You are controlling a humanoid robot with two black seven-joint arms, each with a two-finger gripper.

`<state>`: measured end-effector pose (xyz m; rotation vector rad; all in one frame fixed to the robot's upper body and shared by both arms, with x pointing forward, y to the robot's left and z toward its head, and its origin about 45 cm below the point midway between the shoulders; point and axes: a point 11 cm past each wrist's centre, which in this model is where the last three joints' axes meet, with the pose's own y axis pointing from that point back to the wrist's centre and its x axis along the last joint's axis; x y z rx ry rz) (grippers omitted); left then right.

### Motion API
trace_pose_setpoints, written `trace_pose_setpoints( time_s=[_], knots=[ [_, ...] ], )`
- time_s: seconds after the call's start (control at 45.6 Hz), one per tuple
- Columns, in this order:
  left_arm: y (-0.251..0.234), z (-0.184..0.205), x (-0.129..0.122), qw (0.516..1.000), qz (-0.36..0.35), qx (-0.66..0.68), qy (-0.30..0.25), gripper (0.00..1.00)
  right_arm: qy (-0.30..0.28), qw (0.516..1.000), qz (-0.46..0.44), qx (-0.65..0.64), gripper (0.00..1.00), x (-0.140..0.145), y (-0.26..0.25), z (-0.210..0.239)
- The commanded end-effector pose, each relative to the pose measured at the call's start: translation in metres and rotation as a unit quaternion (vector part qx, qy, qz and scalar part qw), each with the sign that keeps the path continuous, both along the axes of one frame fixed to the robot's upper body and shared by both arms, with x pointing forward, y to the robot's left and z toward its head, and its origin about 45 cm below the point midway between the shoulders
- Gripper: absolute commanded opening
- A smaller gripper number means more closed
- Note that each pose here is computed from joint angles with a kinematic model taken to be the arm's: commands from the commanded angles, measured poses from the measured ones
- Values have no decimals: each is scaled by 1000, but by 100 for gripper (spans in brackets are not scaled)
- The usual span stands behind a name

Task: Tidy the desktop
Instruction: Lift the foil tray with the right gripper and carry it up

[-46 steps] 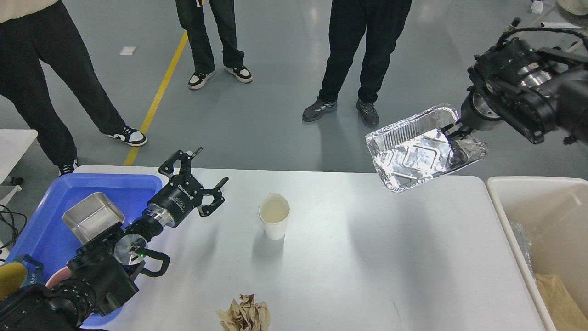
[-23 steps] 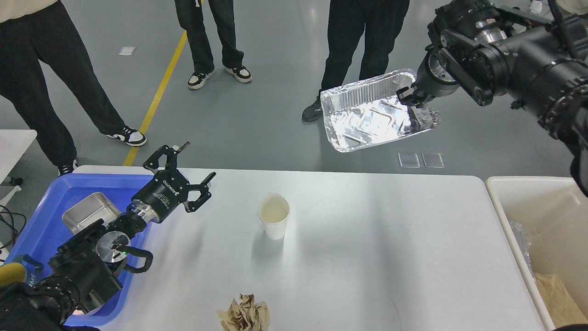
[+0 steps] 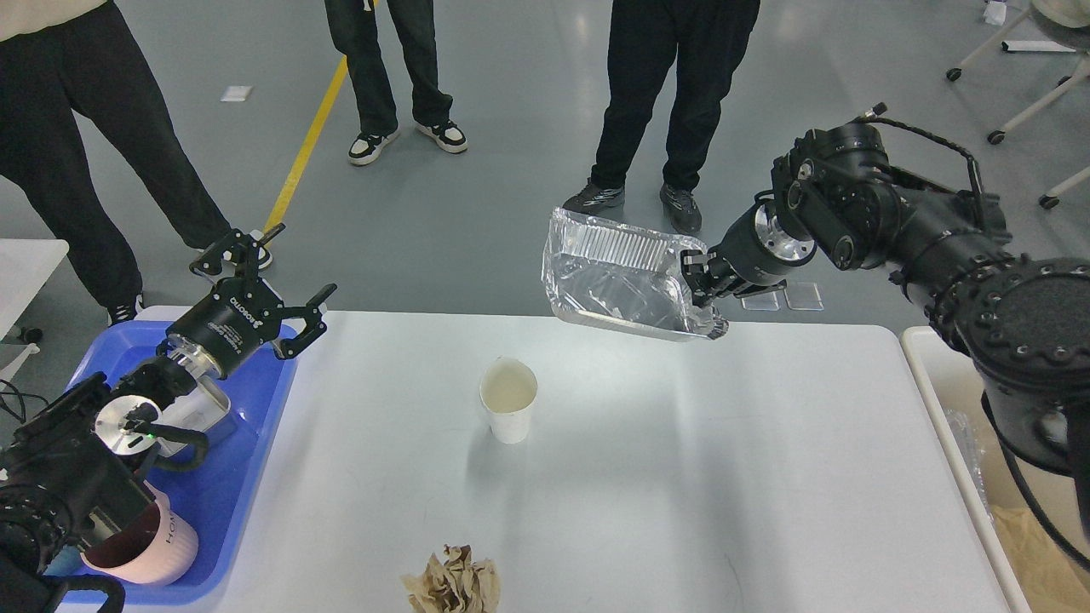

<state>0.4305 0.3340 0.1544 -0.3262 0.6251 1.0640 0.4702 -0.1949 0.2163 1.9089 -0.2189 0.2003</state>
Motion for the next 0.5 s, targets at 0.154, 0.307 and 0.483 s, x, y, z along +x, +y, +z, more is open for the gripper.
trace_pose_setpoints(
  time_s=[0.154, 0.307, 0.483],
  knots=[
    [1, -2, -3, 998, -47, 45, 27, 96, 19, 1000, -12, 0, 0, -9, -15, -19],
    [-14, -22, -15, 988, -105, 99, 58, 96, 26, 999, -21, -22, 0, -12, -34, -27],
    [1, 1, -7, 974, -144, 167, 54, 96, 25, 999, -27, -33, 0, -12, -46, -26]
  ],
)
